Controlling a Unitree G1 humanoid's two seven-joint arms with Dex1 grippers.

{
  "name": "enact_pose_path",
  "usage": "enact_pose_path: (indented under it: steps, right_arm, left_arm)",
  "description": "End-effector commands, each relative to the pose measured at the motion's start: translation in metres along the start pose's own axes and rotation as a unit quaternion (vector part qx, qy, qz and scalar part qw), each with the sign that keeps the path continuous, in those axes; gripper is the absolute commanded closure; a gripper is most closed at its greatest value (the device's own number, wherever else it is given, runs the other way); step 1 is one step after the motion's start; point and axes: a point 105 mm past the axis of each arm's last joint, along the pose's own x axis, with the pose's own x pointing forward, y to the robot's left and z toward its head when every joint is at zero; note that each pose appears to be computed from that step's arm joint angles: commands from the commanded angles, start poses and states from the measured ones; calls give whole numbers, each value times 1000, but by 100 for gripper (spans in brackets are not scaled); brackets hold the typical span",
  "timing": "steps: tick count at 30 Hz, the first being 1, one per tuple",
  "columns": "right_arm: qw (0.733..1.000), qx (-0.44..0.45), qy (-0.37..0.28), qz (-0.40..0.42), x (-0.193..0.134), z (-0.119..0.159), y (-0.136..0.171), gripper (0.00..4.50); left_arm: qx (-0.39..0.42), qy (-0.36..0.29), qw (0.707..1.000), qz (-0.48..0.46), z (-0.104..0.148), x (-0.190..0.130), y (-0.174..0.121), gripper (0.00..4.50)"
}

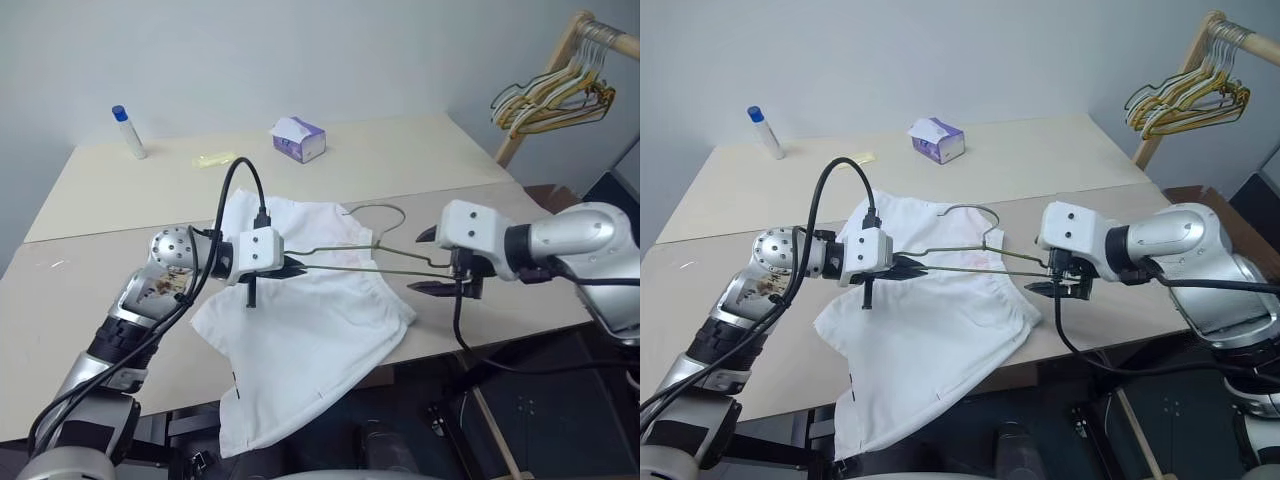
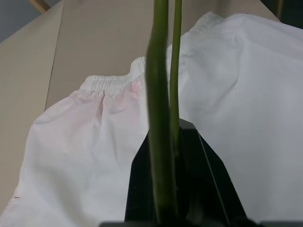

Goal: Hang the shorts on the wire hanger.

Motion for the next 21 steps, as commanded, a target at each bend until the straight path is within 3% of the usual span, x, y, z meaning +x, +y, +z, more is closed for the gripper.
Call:
enact_pose_path:
  steps: [1,3,6,17,21]
  right_arm:
    - [1000,-1,9,-7,-9,1,0,2]
    - [1000,4,22,-6,-9,-5,1,2]
    - [999,12,37,-7,-4,-15,-1,63]
    - [999,6,50,-5,2,-20,-4,447]
    - [999,5,48,-5,4,-18,-4,447]
  left_arm:
    - [15,-6,1000,17,8,-4,9,450]
    - [14,-8,1000,18,8,-4,10,450]
    - [15,-9,1000,19,9,-4,10,450]
    - [19,-12,1000,21,11,-5,10,450]
    - [21,-13,1000,19,12,-6,10,450]
